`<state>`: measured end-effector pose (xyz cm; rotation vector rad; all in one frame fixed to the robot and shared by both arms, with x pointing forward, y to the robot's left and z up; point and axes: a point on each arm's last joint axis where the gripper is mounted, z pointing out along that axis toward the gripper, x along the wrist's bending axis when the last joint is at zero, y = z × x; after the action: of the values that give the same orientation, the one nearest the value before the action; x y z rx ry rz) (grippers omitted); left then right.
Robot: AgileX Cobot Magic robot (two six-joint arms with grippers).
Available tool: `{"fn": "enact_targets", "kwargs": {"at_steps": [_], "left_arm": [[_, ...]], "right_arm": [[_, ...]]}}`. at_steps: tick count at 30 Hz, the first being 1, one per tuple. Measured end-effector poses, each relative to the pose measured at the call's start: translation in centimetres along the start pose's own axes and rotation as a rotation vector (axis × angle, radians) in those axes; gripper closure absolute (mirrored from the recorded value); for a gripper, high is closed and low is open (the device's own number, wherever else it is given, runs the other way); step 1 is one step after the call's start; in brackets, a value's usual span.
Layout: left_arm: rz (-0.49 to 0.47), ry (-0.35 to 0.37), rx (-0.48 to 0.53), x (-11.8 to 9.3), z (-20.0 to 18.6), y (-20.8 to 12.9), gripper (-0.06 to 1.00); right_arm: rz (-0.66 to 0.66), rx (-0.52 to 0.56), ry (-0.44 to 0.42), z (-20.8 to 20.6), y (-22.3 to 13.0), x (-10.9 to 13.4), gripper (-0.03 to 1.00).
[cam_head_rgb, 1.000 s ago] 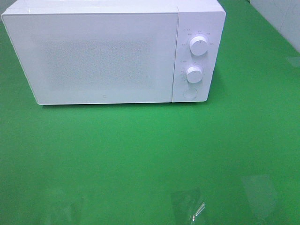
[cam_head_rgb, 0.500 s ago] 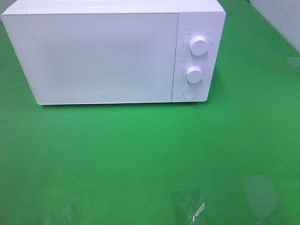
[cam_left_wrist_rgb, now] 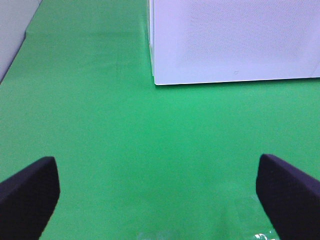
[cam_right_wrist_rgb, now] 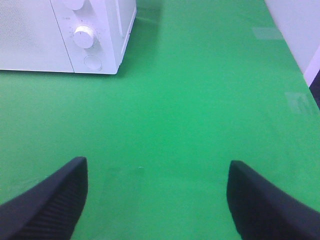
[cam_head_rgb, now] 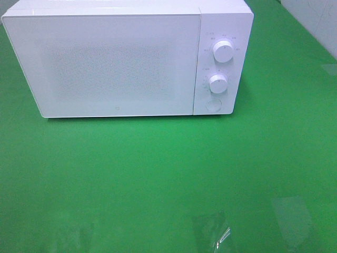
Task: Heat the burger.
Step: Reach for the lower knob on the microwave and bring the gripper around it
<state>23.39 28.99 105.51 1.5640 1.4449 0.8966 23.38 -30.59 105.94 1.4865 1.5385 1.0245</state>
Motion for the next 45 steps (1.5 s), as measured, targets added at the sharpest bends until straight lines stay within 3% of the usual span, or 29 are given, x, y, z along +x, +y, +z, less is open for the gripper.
{"fn": "enact_targets", "kwargs": {"at_steps": [10, 17, 38, 45], "left_arm": [[0.0, 0.0, 0.0, 0.0, 0.0, 0.0, -0.05], [0.0, 0.0, 0.0, 0.0, 0.0, 0.0, -0.05], [0.0, 0.0, 0.0, 0.0, 0.0, 0.0, -0.05], [0.0, 0.0, 0.0, 0.0, 0.0, 0.0, -0.05]], "right_arm": [[-0.006, 0.016, 0.003, 1.1, 2.1, 0.2, 0.19], [-0.018, 0.039, 0.011, 4.1, 4.2, 0.6, 0.19], [-0.031, -0.051, 0.041, 10.3, 7.7, 1.5, 0.2], [-0.029, -0.069, 0.059, 14.4, 8.5, 2.0, 0.2]]}}
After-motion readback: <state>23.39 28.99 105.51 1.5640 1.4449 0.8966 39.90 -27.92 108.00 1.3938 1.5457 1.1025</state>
